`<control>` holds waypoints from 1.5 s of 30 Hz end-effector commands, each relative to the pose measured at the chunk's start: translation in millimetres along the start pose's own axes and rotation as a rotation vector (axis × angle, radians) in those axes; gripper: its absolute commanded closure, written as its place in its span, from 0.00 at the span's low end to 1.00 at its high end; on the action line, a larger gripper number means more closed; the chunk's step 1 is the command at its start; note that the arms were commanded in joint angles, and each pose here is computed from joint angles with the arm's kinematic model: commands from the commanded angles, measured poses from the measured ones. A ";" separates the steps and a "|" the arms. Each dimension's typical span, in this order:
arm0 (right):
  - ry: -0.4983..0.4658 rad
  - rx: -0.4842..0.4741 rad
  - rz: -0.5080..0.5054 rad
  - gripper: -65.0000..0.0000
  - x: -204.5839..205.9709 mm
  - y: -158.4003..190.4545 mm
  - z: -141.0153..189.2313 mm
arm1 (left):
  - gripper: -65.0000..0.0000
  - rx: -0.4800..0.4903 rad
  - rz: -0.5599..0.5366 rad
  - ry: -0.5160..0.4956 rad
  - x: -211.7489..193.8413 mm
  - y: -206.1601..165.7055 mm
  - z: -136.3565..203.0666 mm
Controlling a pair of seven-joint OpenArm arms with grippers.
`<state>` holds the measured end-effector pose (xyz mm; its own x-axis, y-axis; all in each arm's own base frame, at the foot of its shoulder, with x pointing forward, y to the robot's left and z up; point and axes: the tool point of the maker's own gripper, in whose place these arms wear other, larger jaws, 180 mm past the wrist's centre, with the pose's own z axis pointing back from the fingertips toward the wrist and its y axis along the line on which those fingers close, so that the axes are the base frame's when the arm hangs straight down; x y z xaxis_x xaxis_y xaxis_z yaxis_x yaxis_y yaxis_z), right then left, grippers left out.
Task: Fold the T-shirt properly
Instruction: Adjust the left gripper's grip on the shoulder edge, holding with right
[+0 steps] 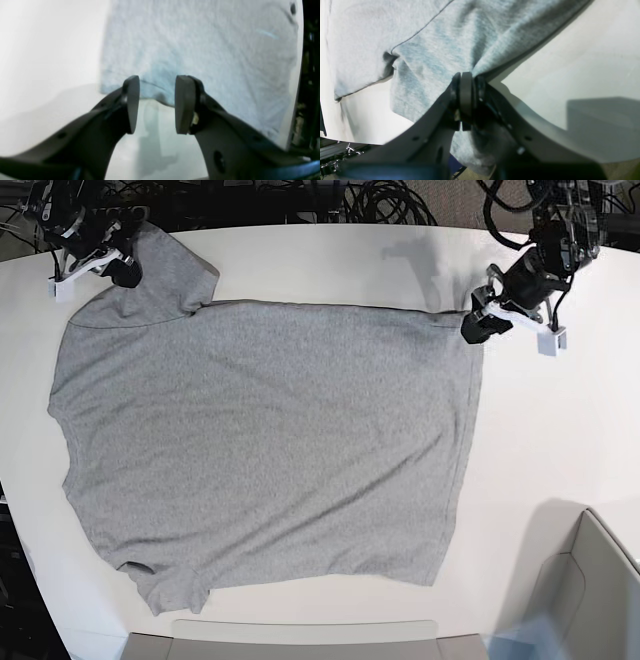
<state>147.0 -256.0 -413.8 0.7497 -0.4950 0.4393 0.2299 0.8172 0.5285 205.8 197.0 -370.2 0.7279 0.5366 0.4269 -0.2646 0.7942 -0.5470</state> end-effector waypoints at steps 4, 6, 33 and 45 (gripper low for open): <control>0.005 -0.009 0.013 1.00 2.7 -1.8 2.8 | 0.64 -0.033 -0.041 -0.036 25.9 -12.7 -2.5; 0.006 -0.010 0.013 1.00 2.1 -2.0 3.0 | 0.64 -0.022 -0.031 -0.033 25.0 -7.6 -4.3; 0.005 -0.009 0.012 1.00 2.9 -1.9 2.5 | 0.64 0.089 -0.057 0.139 -25.7 26.8 -57.5; 0.004 -0.008 0.014 1.00 3.4 -1.7 2.7 | 0.64 0.079 0.027 0.179 -52.1 24.6 -70.3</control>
<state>147.9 -255.4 -413.8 0.7516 -0.4934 0.4378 0.2277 0.8170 0.5298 221.8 167.1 -446.7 0.7862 0.5259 0.3246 -0.3052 0.7871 -0.5360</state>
